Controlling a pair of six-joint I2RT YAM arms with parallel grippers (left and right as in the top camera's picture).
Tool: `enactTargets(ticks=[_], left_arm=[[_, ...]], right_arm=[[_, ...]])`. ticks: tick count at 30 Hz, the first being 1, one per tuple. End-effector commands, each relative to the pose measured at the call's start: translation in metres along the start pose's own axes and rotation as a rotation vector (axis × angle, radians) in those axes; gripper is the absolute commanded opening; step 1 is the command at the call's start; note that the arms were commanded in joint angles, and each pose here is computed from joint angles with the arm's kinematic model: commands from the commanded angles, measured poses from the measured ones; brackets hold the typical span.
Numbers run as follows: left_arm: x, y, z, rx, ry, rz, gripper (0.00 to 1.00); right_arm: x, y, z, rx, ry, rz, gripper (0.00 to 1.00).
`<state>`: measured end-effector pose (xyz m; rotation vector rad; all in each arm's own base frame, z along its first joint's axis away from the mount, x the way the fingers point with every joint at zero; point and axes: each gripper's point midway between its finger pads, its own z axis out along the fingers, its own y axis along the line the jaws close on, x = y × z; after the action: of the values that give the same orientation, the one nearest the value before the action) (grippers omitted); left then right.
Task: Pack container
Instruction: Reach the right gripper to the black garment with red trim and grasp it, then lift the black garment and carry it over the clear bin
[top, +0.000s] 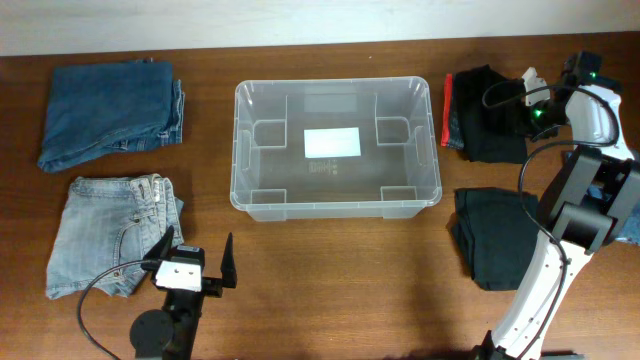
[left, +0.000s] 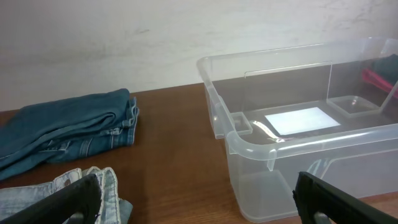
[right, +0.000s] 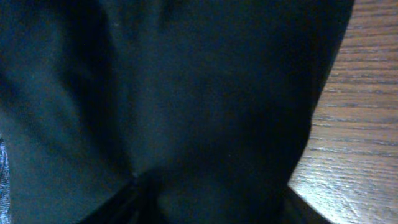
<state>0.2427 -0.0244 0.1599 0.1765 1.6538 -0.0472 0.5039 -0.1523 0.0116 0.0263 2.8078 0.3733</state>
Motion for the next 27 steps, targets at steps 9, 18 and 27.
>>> enactTargets(ticks=[9,18,27], left_arm=[[0.001,-0.001,0.000,0.009,-0.001,0.008,0.99],[0.001,-0.001,0.000,0.009,-0.001,0.008,0.99],[0.001,-0.001,0.000,0.009,-0.001,0.008,0.99]], right_arm=[[0.004,-0.002,0.019,-0.002,0.016,0.029,0.13],[-0.008,-0.003,0.001,0.003,-0.008,0.106,0.04],[-0.075,0.076,-0.098,-0.309,-0.208,0.083,0.04]])
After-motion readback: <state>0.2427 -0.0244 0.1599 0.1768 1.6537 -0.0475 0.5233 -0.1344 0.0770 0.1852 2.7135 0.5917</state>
